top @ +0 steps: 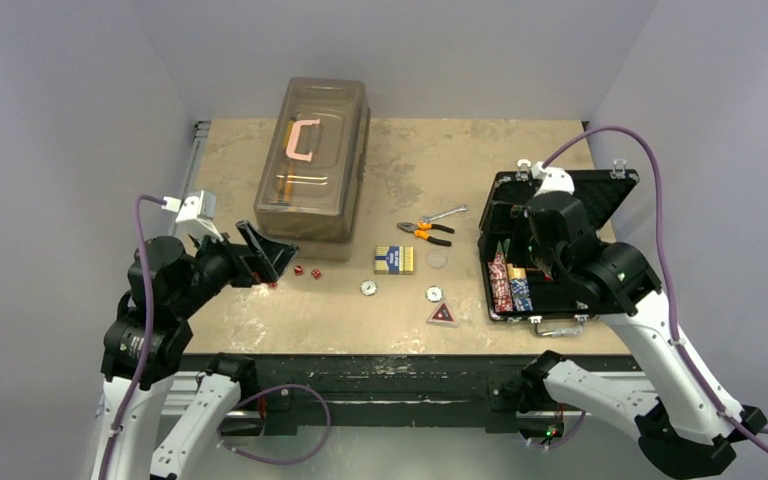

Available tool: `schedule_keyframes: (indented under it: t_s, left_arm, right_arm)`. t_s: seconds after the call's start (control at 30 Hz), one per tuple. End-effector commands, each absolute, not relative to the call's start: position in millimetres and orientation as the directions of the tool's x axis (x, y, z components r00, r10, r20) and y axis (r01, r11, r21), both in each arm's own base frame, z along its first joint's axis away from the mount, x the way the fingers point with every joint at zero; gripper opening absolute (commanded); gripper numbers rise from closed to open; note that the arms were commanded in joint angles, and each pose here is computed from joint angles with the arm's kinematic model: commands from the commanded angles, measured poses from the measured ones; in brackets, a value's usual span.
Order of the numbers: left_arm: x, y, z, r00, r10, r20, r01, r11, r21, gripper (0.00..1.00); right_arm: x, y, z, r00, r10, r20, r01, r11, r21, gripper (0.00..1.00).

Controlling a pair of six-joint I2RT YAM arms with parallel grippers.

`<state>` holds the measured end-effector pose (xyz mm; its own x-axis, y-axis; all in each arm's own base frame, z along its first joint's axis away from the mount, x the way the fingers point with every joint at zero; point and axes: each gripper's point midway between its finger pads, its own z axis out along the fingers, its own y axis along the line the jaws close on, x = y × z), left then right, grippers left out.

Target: Pack up texas hold em set

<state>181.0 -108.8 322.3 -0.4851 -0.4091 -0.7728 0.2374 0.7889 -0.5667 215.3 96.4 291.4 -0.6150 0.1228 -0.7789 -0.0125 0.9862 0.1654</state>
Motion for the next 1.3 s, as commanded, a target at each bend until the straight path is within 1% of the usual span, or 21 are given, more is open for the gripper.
schedule_keyframes:
  t_s: [0.0,0.07,0.13,0.2,0.33,0.43,0.5,0.63,0.7,0.83,1.0,1.17,1.27]
  left_arm:
    - [170.9,-116.2,307.2,-0.539,-0.413,-0.734,0.243,0.759,-0.605,1.00]
    - [167.5,-115.4,296.4,-0.564,-0.405,-0.720,0.224,0.764,-0.605,1.00]
    - [162.9,-116.8,282.7,-0.595,-0.400,-0.698,0.209,0.761,-0.614,1.00]
    - [159.8,-121.4,265.4,-0.631,-0.406,-0.661,0.193,0.743,-0.641,1.00]
    - [153.3,-135.8,237.0,-0.700,-0.428,-0.571,0.172,0.675,-0.718,0.99]
    - [150.9,-142.4,220.3,-0.726,-0.460,-0.511,0.142,0.627,-0.766,0.98]
    - [150.0,-143.8,211.6,-0.731,-0.470,-0.495,0.132,0.614,-0.778,0.98]
    - [151.2,-142.9,202.4,-0.737,-0.463,-0.492,0.120,0.627,-0.770,0.98]
    - [152.6,-142.2,201.0,-0.743,-0.449,-0.496,0.119,0.640,-0.759,0.98]
    - [157.5,-138.1,204.2,-0.731,-0.429,-0.531,0.132,0.674,-0.727,0.98]
    - [159.3,-131.7,210.2,-0.711,-0.411,-0.571,0.144,0.710,-0.689,0.98]
    - [160.4,-129.6,218.5,-0.691,-0.407,-0.598,0.162,0.719,-0.676,0.98]
    - [161.0,-130.1,230.9,-0.677,-0.406,-0.614,0.183,0.715,-0.674,0.99]
  right_arm:
    - [202.0,105.2,275.4,-0.649,0.170,-0.741,-0.027,0.969,0.245,0.99]
    - [200.9,108.4,266.8,-0.670,0.145,-0.728,-0.046,0.971,0.236,0.99]
    - [201.1,117.0,259.1,-0.690,0.088,-0.718,-0.109,0.969,0.223,0.99]
    - [202.3,128.6,255.5,-0.708,0.080,-0.702,-0.140,0.958,0.251,0.99]
    - [212.0,154.5,243.9,-0.734,0.148,-0.663,-0.132,0.926,0.353,0.99]
    - [213.6,183.0,236.1,-0.754,0.144,-0.641,-0.209,0.873,0.442,0.99]
    - [215.3,197.5,229.7,-0.764,0.137,-0.631,-0.237,0.849,0.471,0.99]
    - [219.7,215.4,207.3,-0.770,0.119,-0.627,-0.234,0.862,0.450,0.99]
    - [218.5,228.3,197.2,-0.765,0.095,-0.638,-0.264,0.856,0.444,0.99]
    - [218.9,252.7,178.7,-0.751,0.068,-0.656,-0.283,0.865,0.414,0.99]
    - [229.6,273.3,154.7,-0.764,0.017,-0.644,-0.282,0.890,0.359,0.99]
    - [256.5,272.3,125.2,-0.765,0.036,-0.643,-0.171,0.951,0.257,0.99]
    - [272.6,280.5,117.9,-0.752,0.014,-0.659,-0.169,0.962,0.214,0.99]
